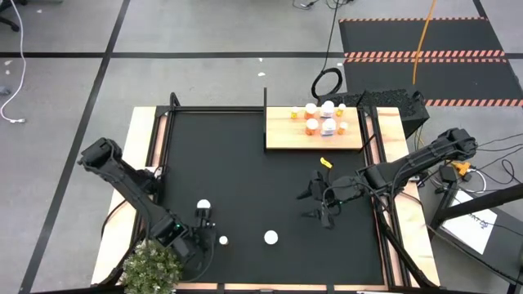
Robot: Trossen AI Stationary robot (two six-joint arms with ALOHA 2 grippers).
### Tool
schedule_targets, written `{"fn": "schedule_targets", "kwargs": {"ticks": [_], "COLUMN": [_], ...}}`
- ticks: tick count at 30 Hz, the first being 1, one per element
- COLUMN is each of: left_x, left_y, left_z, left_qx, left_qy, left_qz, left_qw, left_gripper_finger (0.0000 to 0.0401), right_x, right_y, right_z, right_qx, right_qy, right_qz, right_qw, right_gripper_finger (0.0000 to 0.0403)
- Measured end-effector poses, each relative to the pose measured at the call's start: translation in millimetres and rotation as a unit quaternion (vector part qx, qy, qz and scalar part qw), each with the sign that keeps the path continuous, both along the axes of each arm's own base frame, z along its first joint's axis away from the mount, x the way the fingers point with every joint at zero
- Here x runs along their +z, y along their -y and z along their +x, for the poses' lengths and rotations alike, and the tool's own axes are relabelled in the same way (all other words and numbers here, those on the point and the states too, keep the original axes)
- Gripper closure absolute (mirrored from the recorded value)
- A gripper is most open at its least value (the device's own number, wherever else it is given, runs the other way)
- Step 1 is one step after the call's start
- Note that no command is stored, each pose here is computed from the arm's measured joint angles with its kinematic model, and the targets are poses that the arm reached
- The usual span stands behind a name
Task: Pick and place medicine bottles onto shelf by color
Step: Put the small orange pill bottle on the shelf aligned with the other small orange pill bottle
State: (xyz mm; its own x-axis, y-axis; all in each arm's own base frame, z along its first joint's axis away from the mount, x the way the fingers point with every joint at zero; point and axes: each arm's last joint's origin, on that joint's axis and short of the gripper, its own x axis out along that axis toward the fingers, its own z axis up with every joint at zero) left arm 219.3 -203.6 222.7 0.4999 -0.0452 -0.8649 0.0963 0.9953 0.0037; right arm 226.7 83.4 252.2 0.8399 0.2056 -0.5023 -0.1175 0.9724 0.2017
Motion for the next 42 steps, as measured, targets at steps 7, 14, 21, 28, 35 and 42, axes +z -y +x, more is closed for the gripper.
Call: {"fn": "schedule_targets", "kwargs": {"ticks": [7,14,21,28,35,42], "left_x": [-25,-47,-60,-62,-67,-70], "left_y": [-6,-10,-19,-18,-20,-21], "left_z": [-2,-2,-2,-1,0,1], "left_qx": [0.002,0.005,0.016,-0.016,-0.026,-0.044], "left_qy": [-0.002,0.022,0.034,0.061,0.088,0.113], "left_qz": [-0.023,-0.061,-0.068,-0.061,-0.062,-0.065], "left_qw": [1.000,0.998,0.997,0.996,0.994,0.990], "left_gripper_finger": [0.0139,0.0151,0.0168,0.0186,0.0208,0.0213], "right_x": [0,0,0,0,0,0], "right_y": [0,0,0,0,0,0], "right_z": [0,0,0,0,0,0], "right_qx": [0.001,0.002,0.003,0.003,0.003,0.004], "right_qy": [0.000,0.001,0.001,0.001,0.001,0.001], "right_qz": [-0.001,-0.005,-0.006,-0.006,-0.006,-0.006], "right_qw": [1.000,1.000,1.000,1.000,1.000,1.000], "right_gripper_finger": [0.0138,0.0138,0.0138,0.0138,0.0138,0.0138]}}
